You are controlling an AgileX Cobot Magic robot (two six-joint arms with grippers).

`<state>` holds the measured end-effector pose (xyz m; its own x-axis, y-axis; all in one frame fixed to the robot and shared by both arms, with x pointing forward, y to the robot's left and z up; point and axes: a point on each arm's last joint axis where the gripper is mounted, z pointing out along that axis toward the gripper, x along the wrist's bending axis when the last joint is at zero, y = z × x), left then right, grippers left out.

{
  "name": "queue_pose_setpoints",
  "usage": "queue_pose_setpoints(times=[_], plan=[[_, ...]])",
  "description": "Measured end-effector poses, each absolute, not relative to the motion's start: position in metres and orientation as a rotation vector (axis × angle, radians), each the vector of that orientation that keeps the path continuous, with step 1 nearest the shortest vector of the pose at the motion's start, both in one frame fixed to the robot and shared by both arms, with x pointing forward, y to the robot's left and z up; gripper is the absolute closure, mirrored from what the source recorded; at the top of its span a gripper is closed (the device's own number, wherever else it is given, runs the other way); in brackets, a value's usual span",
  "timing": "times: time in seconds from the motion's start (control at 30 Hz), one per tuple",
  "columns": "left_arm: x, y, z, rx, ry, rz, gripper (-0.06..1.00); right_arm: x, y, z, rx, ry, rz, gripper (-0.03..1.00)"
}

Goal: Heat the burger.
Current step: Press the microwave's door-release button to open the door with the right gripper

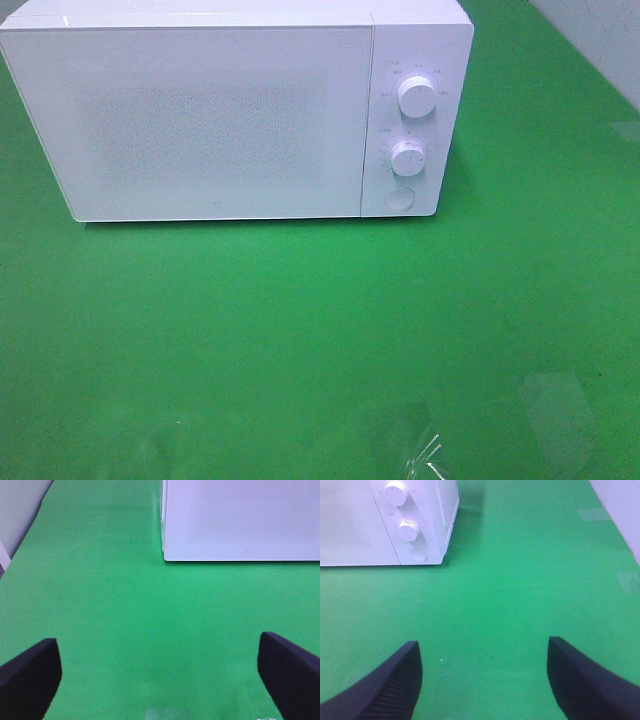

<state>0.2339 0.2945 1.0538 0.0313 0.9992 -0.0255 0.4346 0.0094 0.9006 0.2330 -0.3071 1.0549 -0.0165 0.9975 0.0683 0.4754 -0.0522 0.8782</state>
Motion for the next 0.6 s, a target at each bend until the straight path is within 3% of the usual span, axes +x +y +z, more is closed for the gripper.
queue_pose_setpoints(times=[0.6], plan=[[0.2339,0.2945,1.0538,1.534,1.51,0.921,-0.05,0.2311,-0.3074,1.0518,1.605,1.565,1.0,0.28]])
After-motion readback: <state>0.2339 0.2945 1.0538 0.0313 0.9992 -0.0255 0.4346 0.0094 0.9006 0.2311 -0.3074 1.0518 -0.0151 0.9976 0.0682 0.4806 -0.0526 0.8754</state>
